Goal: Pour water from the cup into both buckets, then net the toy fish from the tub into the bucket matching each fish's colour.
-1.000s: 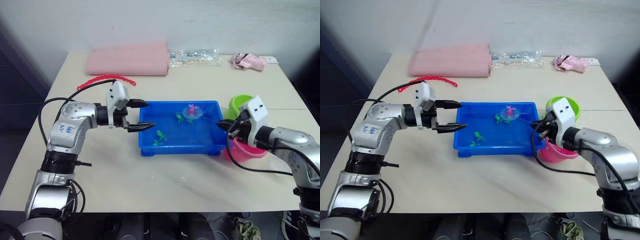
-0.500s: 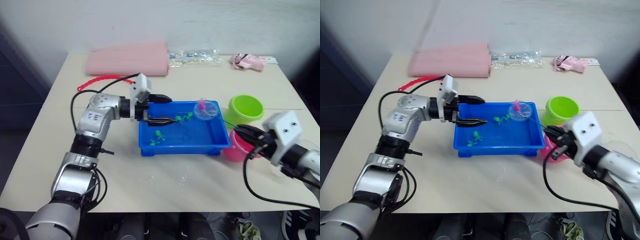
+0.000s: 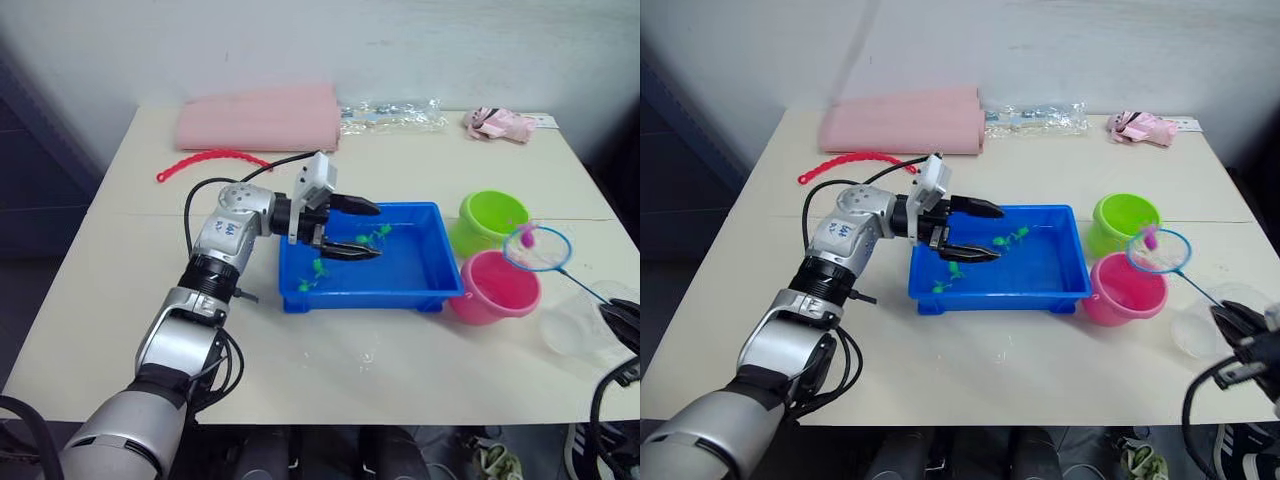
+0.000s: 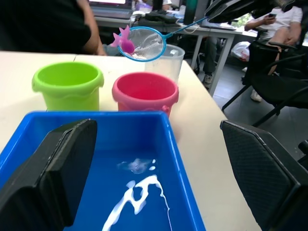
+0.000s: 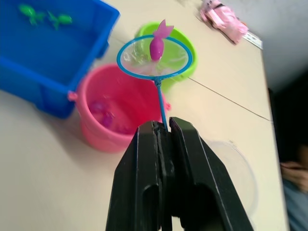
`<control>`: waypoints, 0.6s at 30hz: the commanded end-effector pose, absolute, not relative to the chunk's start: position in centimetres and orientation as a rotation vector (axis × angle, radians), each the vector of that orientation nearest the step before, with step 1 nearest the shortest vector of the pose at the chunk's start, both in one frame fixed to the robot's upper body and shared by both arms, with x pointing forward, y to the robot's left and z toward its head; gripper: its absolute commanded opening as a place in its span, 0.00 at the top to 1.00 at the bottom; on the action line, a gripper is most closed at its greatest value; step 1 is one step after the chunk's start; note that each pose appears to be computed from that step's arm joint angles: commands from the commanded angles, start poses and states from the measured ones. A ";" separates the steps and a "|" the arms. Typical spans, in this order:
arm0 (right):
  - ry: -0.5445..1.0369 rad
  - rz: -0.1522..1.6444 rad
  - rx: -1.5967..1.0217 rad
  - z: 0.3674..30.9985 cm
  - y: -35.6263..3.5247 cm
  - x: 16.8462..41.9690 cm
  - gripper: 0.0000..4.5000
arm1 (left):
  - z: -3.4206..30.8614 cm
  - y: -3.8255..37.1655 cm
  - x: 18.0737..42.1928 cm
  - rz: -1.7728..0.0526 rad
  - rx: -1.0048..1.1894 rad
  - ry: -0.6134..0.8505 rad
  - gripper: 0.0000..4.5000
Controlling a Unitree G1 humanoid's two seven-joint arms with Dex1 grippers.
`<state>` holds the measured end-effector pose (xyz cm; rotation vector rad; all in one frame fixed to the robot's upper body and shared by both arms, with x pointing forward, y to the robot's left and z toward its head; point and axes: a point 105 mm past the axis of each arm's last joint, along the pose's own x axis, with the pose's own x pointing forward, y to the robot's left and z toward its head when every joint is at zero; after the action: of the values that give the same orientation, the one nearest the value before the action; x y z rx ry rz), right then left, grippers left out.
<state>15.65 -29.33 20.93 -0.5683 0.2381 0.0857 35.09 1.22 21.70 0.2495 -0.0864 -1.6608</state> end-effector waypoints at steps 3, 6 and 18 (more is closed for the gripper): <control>0.219 0.132 -1.134 22.1 -28.0 15.0 1.00 | 22.8 0.6 34.6 -1.695 0.267 -0.140 0.01; 0.226 0.156 -1.436 21.8 -28.7 15.2 1.00 | 22.9 0.7 34.7 -1.691 0.268 -0.140 0.01; 0.133 0.239 -1.873 22.6 -30.0 17.2 1.00 | 22.6 2.5 35.2 -1.618 0.289 -0.120 0.01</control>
<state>17.11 -29.63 21.88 -1.8452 0.1376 0.2533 35.37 2.14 21.70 0.2728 -0.0751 -1.6333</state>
